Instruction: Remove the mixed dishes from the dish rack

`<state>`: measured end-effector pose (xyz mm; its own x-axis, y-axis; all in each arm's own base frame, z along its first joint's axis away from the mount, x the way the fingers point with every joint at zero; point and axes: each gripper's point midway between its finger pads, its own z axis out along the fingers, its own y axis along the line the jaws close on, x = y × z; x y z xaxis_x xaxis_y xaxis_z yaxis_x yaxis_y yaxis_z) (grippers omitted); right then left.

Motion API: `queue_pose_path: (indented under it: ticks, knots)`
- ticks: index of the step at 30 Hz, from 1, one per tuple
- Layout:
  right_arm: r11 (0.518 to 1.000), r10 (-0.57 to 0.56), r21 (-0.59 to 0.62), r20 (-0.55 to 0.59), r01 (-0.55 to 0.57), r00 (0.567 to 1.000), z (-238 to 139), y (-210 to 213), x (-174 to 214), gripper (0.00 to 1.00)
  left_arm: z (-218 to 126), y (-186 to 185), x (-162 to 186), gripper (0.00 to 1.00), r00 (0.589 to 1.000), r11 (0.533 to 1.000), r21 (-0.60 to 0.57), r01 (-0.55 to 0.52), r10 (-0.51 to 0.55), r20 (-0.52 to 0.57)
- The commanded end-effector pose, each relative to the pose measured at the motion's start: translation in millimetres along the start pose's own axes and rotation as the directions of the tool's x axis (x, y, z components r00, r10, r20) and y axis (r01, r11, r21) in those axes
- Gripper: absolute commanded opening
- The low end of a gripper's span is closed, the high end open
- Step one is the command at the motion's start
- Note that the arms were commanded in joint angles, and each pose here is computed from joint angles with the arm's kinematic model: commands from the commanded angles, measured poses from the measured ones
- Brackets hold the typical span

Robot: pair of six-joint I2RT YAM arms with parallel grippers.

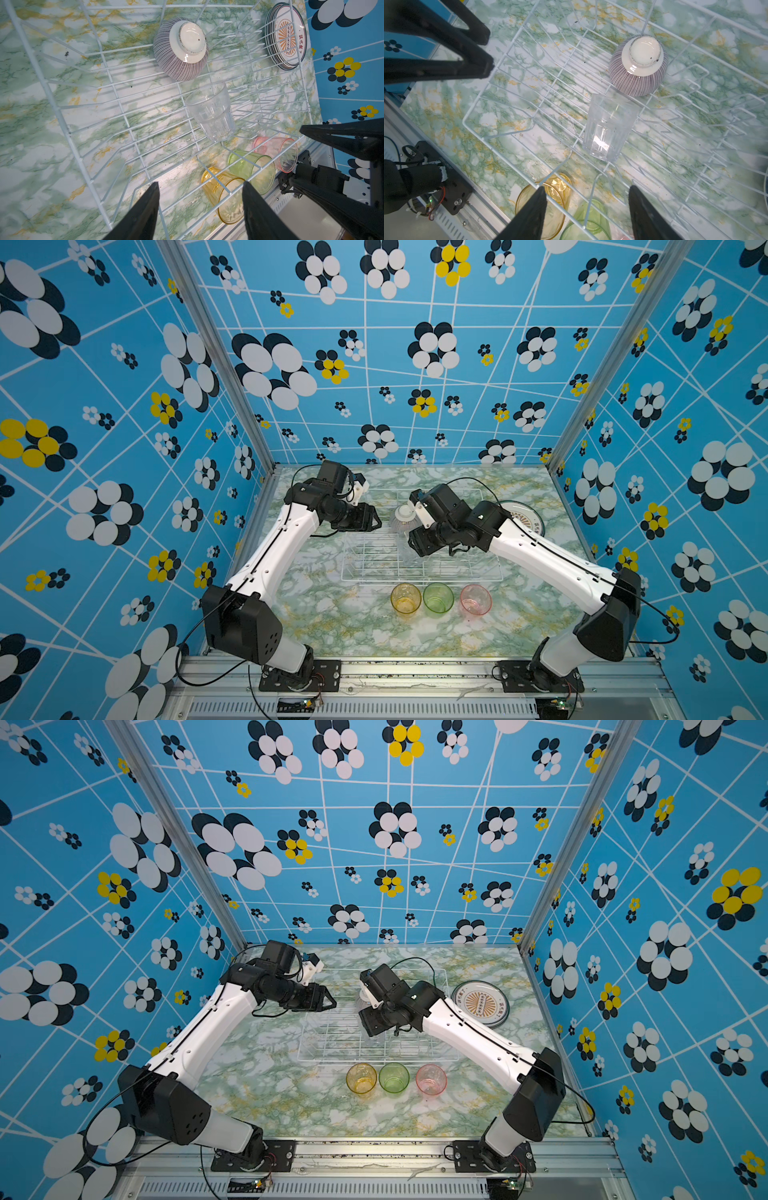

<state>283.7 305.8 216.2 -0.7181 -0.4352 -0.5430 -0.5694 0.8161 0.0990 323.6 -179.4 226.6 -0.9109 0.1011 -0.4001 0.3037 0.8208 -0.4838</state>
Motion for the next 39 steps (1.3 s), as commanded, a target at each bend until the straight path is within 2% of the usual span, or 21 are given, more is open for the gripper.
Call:
queue_pose_path:
  ticks: [1,5,8,10,13,17,18,21,27,30,33,37,39]
  knots:
    - [0.999,0.016,0.042,-0.033,-0.015,0.999,8.4,-11.7,-0.4,0.65,17.4,-3.5,6.3,0.62,0.998,0.999,0.04,0.027,-0.025,-0.054]
    - [0.999,0.039,0.007,-0.016,-0.039,0.999,15.1,-14.7,-18.8,0.64,38.5,1.0,12.7,0.61,0.994,0.997,0.058,0.057,-0.051,-0.096]
    - [0.996,0.078,0.034,-0.033,-0.077,0.996,21.4,-32.1,-32.8,0.52,46.7,4.3,14.5,0.59,0.992,0.997,0.048,0.065,-0.059,-0.115]
    - [0.991,0.121,0.059,-0.069,-0.117,0.99,29.0,-45.5,-37.2,0.52,49.5,3.3,16.3,0.56,0.989,0.997,0.051,0.063,-0.056,-0.138]
    - [0.988,0.151,0.032,-0.115,-0.148,0.982,35.9,-49.7,-38.4,0.54,55.7,3.9,22.0,0.58,0.983,0.999,0.024,0.038,-0.033,-0.18]
    - [0.989,0.15,0.012,-0.071,-0.15,0.986,30.7,-51.0,-42.0,0.55,68.2,-20.8,20.1,0.59,0.982,0.981,0.186,0.06,-0.025,-0.186]
    - [0.988,0.155,0.015,-0.057,-0.155,0.986,26.7,-53.8,-42.2,0.55,70.3,-24.1,20.8,0.58,0.983,0.986,0.169,0.008,0.023,-0.182]
    - [0.985,0.173,0.02,-0.011,-0.173,0.985,13.6,-63.1,-39.7,0.56,71.8,-20.5,15.5,0.61,0.969,0.98,-0.019,-0.198,0.193,-0.152]
    - [0.972,0.232,0.025,0.044,-0.233,0.972,-1.4,-80.3,-23.2,0.58,74.3,-23.1,18.0,0.65,0.967,0.979,-0.09,-0.181,0.16,-0.199]
    - [0.971,0.236,0.019,0.04,-0.237,0.971,0.6,-80.5,-15.7,0.58,80.9,-23.0,20.2,0.65,0.964,0.965,-0.148,-0.218,0.189,-0.188]
    - [0.972,0.234,0.02,0.038,-0.234,0.972,1.6,-81.4,-10.2,0.58,85.4,-30.0,22.2,0.64,0.961,0.963,-0.148,-0.224,0.193,-0.199]
    - [0.972,0.229,0.034,0.061,-0.231,0.972,-4.5,-88.0,-3.8,0.58,87.7,-41.9,34.6,0.64,0.936,0.924,-0.24,-0.296,0.231,-0.265]
    - [0.968,0.244,0.033,0.085,-0.247,0.966,-8.4,-93.6,-1.5,0.59,93.3,-56.4,39.1,0.64,0.936,0.919,-0.238,-0.314,0.258,-0.24]
